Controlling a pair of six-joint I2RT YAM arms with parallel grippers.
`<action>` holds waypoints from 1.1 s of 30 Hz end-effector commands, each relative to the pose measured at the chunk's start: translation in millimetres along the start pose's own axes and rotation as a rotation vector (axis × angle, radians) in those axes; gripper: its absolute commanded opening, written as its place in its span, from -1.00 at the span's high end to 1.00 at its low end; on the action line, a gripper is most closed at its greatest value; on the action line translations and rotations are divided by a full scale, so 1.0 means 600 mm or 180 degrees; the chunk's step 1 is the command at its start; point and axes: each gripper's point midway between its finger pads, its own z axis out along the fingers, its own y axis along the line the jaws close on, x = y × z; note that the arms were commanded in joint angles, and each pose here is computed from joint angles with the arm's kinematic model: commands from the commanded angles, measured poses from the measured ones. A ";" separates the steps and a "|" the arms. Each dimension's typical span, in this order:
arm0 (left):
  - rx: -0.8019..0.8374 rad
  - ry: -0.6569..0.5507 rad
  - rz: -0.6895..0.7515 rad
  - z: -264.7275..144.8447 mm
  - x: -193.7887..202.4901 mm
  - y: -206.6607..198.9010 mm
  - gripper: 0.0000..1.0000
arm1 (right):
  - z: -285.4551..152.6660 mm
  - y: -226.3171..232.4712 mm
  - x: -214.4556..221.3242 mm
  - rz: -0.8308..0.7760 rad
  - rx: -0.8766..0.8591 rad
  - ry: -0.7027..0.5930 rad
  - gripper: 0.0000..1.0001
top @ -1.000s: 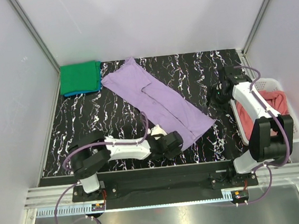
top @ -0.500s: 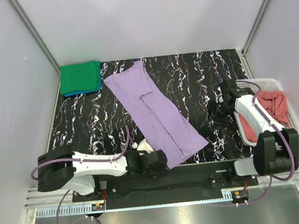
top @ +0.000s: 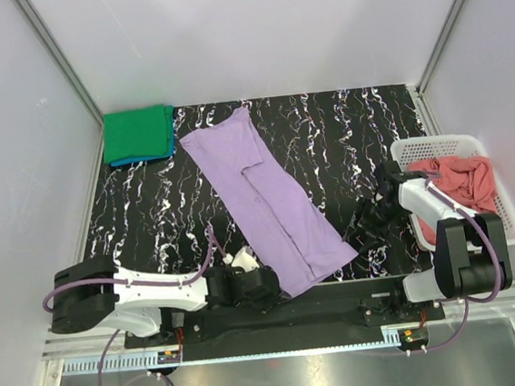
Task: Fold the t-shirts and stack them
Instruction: Fold the tshirt
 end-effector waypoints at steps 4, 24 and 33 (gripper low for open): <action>0.0243 0.0233 -0.0041 -0.011 0.015 -0.023 1.00 | 0.003 -0.014 -0.033 0.0070 0.0176 -0.0432 -0.21; 0.0583 0.0663 0.0738 0.000 0.034 -0.077 1.00 | -0.070 0.046 -0.123 -0.3280 0.0030 -0.0624 -0.12; 0.0662 0.0722 0.0685 -0.006 -0.004 -0.058 1.00 | -0.021 0.002 -0.056 -0.3717 -0.0154 -0.0242 -0.07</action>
